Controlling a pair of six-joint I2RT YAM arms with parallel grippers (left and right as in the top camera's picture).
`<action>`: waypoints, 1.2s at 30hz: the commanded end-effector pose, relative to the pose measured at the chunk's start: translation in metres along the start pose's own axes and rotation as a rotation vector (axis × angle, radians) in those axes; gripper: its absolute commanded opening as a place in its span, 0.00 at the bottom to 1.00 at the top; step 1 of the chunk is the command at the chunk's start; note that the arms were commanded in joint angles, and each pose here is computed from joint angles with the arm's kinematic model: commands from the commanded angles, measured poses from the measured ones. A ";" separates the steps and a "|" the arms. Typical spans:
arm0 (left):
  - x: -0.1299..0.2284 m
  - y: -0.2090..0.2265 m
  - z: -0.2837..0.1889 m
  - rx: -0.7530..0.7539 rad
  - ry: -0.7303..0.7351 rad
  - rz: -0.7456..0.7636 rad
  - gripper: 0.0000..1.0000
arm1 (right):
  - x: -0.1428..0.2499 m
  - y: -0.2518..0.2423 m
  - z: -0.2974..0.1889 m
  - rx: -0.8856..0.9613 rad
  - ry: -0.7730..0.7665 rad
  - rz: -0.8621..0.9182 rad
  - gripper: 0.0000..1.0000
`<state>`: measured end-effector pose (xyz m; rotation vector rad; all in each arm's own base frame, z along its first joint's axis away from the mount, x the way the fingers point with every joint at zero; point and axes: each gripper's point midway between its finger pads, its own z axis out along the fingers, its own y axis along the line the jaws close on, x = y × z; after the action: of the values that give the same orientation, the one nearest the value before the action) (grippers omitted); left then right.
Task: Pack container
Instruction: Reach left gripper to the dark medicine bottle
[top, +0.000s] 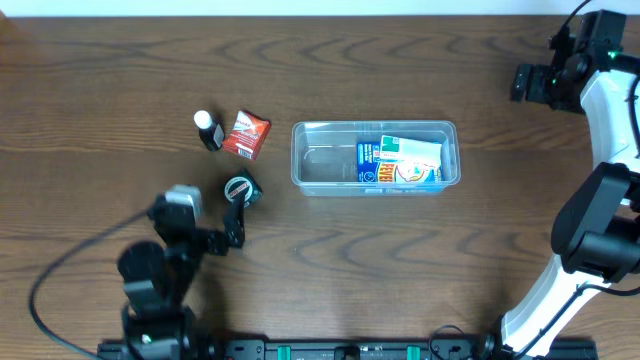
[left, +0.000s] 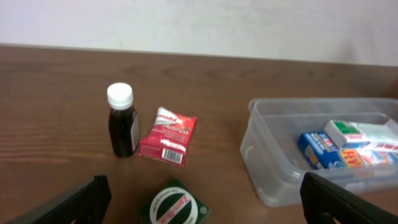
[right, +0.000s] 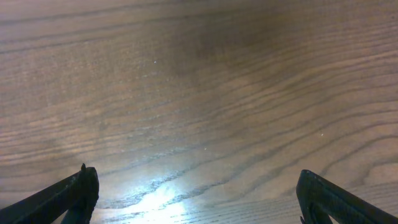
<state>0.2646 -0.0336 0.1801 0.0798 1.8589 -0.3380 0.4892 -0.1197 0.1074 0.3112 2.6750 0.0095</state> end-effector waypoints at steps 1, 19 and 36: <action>-0.035 -0.003 0.011 0.018 0.049 -0.036 0.98 | -0.002 -0.003 -0.002 0.006 -0.007 0.016 0.99; -0.093 0.024 0.093 -0.012 0.389 0.018 0.98 | -0.003 -0.003 -0.002 0.005 -0.008 0.016 0.99; -0.093 0.054 0.093 -0.178 0.395 0.051 0.98 | -0.003 -0.003 -0.002 0.005 -0.008 0.016 0.99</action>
<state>0.3881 0.0006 0.2235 0.0668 2.2864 -0.1528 0.4895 -0.1198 0.1075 0.3187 2.6730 0.0110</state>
